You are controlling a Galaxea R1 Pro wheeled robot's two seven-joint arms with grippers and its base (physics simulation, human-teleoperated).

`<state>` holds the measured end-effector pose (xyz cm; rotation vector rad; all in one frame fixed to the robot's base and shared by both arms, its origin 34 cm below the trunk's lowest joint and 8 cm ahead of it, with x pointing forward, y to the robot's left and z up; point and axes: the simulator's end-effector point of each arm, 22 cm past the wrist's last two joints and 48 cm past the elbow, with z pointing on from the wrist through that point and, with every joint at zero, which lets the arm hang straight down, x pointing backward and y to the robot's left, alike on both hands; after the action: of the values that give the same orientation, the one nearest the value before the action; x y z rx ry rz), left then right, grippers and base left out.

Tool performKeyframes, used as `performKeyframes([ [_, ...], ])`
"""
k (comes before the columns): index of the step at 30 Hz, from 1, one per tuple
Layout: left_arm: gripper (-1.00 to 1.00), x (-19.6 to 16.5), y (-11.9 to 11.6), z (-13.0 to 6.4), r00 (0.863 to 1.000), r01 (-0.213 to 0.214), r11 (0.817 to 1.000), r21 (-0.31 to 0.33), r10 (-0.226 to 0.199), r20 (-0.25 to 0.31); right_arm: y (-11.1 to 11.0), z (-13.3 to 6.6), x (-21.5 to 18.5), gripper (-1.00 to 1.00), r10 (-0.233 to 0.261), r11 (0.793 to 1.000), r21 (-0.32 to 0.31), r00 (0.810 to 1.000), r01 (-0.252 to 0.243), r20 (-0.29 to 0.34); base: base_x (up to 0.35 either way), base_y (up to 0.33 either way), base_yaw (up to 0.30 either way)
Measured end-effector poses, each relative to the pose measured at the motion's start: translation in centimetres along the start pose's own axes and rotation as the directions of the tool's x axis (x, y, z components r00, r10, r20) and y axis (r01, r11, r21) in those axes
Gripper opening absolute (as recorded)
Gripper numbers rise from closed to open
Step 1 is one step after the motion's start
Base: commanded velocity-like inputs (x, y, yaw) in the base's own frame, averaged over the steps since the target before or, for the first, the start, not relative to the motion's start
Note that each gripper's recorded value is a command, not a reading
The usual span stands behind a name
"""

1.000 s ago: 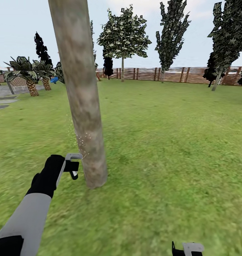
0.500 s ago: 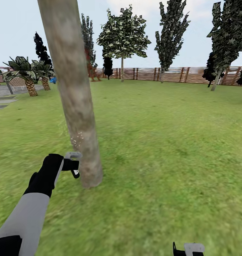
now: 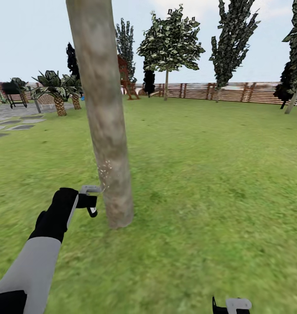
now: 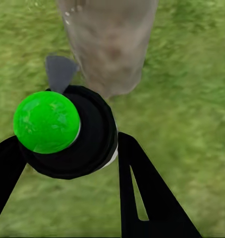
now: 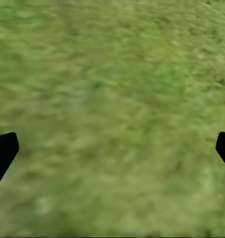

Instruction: In the garden, pick up the pesticide atomizer on the floor and spray pesticide onto both trees until each tree trunk is fully covered.

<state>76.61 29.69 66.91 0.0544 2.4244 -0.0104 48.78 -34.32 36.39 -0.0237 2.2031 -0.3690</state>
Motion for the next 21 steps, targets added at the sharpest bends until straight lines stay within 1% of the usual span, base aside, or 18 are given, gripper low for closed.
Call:
performKeyframes([
  [4, -1.00, 0.4, -0.5, 0.2, 1.000, -0.003, 1.000, 0.005, 0.003, -0.008, 0.0, 0.0, 0.0, 1.00, 0.000, 1.000, 0.000, 1.000, 0.000, 0.001, -0.072, -0.004, 0.007],
  [5, -1.00, 0.6, -0.6, 0.3, 1.000, -0.004, 1.000, 0.005, 0.005, -0.012, 0.0, 0.0, 0.0, 1.00, 0.000, 1.000, 0.000, 1.000, 0.000, 0.001, -0.008, 0.000, 0.169],
  [7, -1.00, 1.1, -0.4, 0.6, 1.000, -0.009, 1.000, -0.019, 0.009, -0.023, 0.0, 0.0, 0.0, 1.00, 0.000, 1.000, 0.000, 1.000, 0.000, 0.000, -0.003, 0.000, 0.239],
  [10, -1.00, 1.2, -0.9, 0.7, 0.999, -0.035, 0.999, -0.030, 0.034, -0.027, 0.0, 0.0, 0.0, 1.00, 0.000, 1.000, 0.000, 1.000, 0.000, 0.001, -0.001, 0.000, 0.269],
  [12, -1.00, 2.2, 0.5, 1.1, 0.998, -0.041, 0.998, -0.056, 0.038, -0.054, 0.0, 0.0, 0.0, 1.00, 0.000, 1.000, 0.000, 1.000, 0.000, 0.001, 0.000, 0.000, 0.270],
  [13, -1.00, 3.7, 2.0, 1.6, 0.996, -0.045, 0.996, -0.077, 0.038, -0.087, 0.0, 0.0, 0.0, 1.00, 0.000, 1.000, 0.000, 1.000, 0.000, 0.001, 0.000, 0.000, 0.196],
  [15, -1.00, 5.3, 3.8, 2.0, 0.992, -0.050, 0.994, -0.099, 0.038, -0.122, 0.0, 0.0, 0.0, 1.00, 0.000, 1.000, 0.000, 1.000, 0.000, 0.001, 0.000, -0.007, 0.076],
  [17, -1.00, 5.9, 3.9, 2.2, 0.990, -0.048, 0.994, -0.095, 0.035, -0.133, 0.0, 0.0, 0.0, 1.00, 0.000, 1.000, 0.000, 1.000, 0.000, 0.001, 0.000, -0.150, 0.022],
  [21, -1.00, 5.5, 2.6, 2.2, 0.992, -0.048, 0.996, -0.077, 0.038, -0.122, -0.2, 0.0, -0.1, 1.00, -0.001, 1.000, 0.003, 1.000, 0.001, 0.003, 0.000, -0.248, 0.004],
])
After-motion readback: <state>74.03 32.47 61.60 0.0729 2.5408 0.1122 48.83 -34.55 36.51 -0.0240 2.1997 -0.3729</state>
